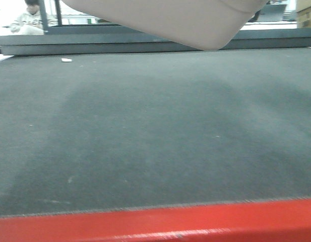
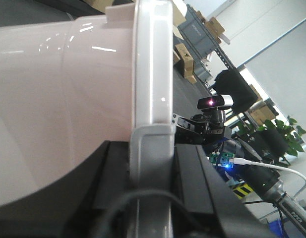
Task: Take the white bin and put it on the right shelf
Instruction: 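Hold the bin raised while the base turns away from the table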
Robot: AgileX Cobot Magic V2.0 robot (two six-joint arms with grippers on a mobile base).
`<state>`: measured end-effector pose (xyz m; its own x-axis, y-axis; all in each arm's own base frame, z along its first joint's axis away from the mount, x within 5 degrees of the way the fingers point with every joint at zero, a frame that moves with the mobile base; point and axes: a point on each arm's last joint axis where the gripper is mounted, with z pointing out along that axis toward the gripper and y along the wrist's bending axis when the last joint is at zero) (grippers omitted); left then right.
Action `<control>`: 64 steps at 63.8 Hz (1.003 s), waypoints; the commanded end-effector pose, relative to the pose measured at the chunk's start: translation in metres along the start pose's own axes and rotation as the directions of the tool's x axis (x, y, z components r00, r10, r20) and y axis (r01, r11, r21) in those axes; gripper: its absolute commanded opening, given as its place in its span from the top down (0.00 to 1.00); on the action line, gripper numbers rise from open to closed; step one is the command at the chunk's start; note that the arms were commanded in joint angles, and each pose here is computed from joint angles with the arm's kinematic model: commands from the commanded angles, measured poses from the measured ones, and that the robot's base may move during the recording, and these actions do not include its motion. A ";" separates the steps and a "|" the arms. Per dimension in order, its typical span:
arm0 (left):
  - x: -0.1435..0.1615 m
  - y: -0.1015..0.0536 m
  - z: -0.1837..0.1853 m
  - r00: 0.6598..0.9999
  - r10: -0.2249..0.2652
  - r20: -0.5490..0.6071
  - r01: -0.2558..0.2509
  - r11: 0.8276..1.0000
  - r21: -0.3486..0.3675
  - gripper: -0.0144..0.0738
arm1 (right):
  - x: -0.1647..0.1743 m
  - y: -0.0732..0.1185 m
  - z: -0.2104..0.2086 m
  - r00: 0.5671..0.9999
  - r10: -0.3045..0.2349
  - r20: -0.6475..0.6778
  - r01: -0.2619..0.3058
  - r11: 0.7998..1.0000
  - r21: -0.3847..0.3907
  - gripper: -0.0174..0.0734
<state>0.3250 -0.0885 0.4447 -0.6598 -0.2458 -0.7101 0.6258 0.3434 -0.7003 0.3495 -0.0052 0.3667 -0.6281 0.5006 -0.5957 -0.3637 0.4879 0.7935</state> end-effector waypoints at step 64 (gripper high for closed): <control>0.007 -0.050 -0.004 0.996 0.050 -0.079 -0.030 0.970 0.240 0.98 | 0.007 0.060 -0.009 0.996 -0.058 -0.071 0.035 0.954 -0.297 0.72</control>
<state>0.3250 -0.0885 0.4447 -0.6598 -0.2458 -0.7101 0.6258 0.3434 -0.7003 0.3495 -0.0052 0.3667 -0.6281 0.5006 -0.5957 -0.3637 0.4879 0.7935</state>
